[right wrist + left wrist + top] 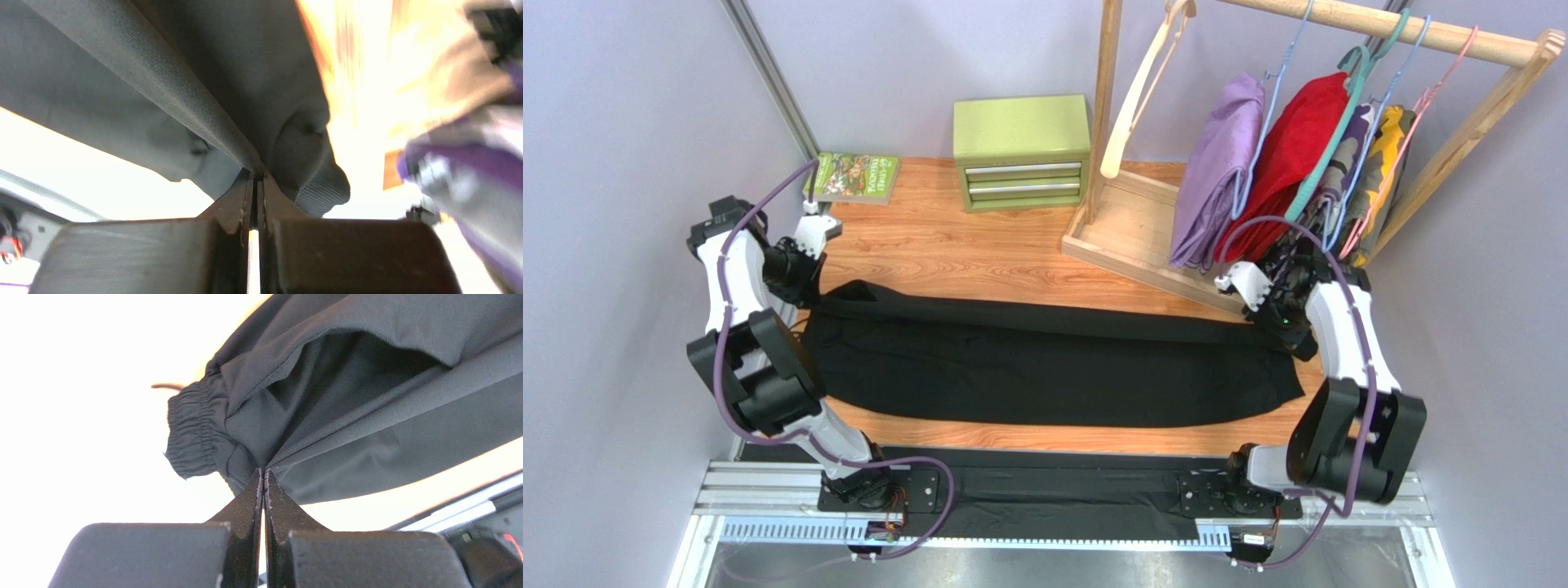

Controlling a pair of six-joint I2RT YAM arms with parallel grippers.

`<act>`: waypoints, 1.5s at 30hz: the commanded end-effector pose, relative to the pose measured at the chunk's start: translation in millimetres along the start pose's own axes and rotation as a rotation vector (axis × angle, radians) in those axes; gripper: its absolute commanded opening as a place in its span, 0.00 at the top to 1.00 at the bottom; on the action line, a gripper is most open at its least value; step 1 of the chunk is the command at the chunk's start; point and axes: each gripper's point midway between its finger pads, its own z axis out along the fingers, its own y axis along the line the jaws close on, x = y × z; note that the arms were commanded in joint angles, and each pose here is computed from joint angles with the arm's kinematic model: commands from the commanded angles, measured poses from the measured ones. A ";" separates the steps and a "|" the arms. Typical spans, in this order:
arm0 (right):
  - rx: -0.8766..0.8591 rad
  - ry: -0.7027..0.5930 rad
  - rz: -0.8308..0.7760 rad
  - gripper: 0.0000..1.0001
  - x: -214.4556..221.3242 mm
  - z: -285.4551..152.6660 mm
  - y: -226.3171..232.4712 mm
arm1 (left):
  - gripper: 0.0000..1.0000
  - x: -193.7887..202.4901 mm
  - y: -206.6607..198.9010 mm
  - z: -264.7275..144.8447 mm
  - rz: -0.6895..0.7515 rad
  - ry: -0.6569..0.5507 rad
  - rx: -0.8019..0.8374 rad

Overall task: Place the trousers on the hanger
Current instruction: Fold the trousers

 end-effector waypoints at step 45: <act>-0.054 0.155 -0.064 1.00 70.9 21.9 59.7 | 0.63 55.8 -57.5 5.6 0.034 -0.093 0.076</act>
